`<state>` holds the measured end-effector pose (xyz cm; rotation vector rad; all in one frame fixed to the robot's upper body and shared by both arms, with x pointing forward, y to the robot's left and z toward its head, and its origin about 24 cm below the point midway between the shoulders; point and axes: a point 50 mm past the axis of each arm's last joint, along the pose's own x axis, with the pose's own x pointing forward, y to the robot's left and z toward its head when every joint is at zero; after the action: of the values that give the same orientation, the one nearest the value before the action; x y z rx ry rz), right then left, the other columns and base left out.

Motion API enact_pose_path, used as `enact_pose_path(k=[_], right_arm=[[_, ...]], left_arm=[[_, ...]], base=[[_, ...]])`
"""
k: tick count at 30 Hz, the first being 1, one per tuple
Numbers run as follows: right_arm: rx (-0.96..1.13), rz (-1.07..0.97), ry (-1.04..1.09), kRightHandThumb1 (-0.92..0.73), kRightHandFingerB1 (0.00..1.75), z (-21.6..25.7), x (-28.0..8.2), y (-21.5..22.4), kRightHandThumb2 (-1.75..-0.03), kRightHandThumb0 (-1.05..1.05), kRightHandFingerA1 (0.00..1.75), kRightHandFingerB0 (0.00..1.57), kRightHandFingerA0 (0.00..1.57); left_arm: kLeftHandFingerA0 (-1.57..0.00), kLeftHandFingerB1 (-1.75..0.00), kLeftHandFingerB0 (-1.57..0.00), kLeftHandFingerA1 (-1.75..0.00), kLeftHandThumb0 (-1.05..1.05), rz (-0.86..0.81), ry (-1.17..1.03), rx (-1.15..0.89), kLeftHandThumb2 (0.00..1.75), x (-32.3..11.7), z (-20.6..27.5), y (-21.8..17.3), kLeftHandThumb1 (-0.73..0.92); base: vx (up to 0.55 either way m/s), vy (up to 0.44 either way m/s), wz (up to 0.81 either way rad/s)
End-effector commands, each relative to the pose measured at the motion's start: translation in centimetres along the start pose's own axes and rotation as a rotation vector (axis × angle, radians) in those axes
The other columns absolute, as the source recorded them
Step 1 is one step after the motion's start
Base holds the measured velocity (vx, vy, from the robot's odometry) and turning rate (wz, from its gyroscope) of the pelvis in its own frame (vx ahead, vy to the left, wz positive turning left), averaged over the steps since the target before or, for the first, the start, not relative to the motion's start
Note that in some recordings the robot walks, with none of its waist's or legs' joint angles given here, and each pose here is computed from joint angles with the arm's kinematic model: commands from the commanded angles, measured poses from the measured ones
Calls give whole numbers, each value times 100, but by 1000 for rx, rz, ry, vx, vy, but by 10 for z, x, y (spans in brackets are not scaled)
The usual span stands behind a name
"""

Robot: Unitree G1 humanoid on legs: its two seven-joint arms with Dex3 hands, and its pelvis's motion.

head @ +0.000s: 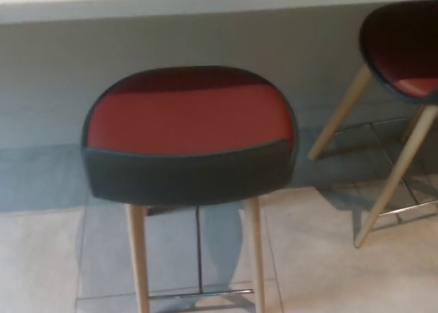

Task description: The robot walks towards a chair and uses both its hands to grab it and push it away from itself

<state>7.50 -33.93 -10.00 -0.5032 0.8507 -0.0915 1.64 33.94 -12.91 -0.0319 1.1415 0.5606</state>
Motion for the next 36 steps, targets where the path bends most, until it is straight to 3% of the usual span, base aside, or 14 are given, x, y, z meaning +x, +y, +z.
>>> enact_pose_path(k=[1, 5, 6, 20, 21, 27, 28, 32, 33, 34, 36], right_arm=[[18, -13, -35, -64, 27, 5, 1, -5, -61, -73, 52, 5, 14], [-1, -20, -47, -64, 27, 11, 5, -7, -61, -72, 53, 6, 16], [0, -21, -52, -64, 26, 12, 5, -7, -60, -73, 53, 6, 17], [-1, -7, -69, -63, 27, 14, 6, -4, -61, -73, 54, 6, 17], [70, 9, -60, -49, 37, 13, 6, -5, -86, -71, 56, 2, 15], [80, 3, -56, -50, 37, 13, 7, -6, -86, -72, 56, 3, 14], [35, -7, -78, -63, 31, 18, 8, -6, -59, -66, 58, 7, 15], [15, -12, -88, -63, 31, 20, 9, -5, -59, -66, 58, 7, 15], [-15, -20, -99, -63, 31, 24, 10, -6, -60, -67, 56, 6, 17], [-23, -24, -105, -49, 37, 26, 11, -6, -85, -70, 58, 2, 15], [-31, -30, -112, -50, 36, 28, 12, -6, -86, -73, 60, 3, 17]], left_arm=[[-24, -30, -23, -39, -56, 21, -42, 19, 57, 0, 14, 10, 54], [-22, -30, -23, -42, -59, 14, -79, 31, 57, 2, 26, 12, 55], [-20, -42, -17, -50, -64, 8, -93, 29, 77, 2, 30, 11, 43], [-21, -43, -18, -51, -62, -4, -99, 38, 77, 3, 30, 6, 43], [-22, -32, -23, -43, -57, 6, -88, 32, 57, 2, 27, 10, 54], [-23, -32, -24, -43, -60, 4, -100, 51, 56, 2, 31, 11, 55], [-25, -33, -24, -45, -58, 2, -104, 40, 57, 2, 34, 12, 55], [-25, -33, -24, -45, -58, 1, -106, 35, 57, 3, 36, 12, 55], [-23, -43, -17, -53, -63, -8, -118, 38, 77, 3, 40, 11, 42], [-23, -44, -17, -54, -63, -11, -125, 41, 77, 3, 42, 11, 42], [-23, -44, -17, -53, -62, -15, -138, 47, 77, 3, 45, 11, 43]], base=[[60, -87, 1], [17, 6, -5], [41, 90, -11], [69, 128, -3], [113, -26, 55], [115, 93, -7], [125, 234, -25], [168, 213, -18], [48, 196, -10], [57, 230, -1], [60, 160, -8]])
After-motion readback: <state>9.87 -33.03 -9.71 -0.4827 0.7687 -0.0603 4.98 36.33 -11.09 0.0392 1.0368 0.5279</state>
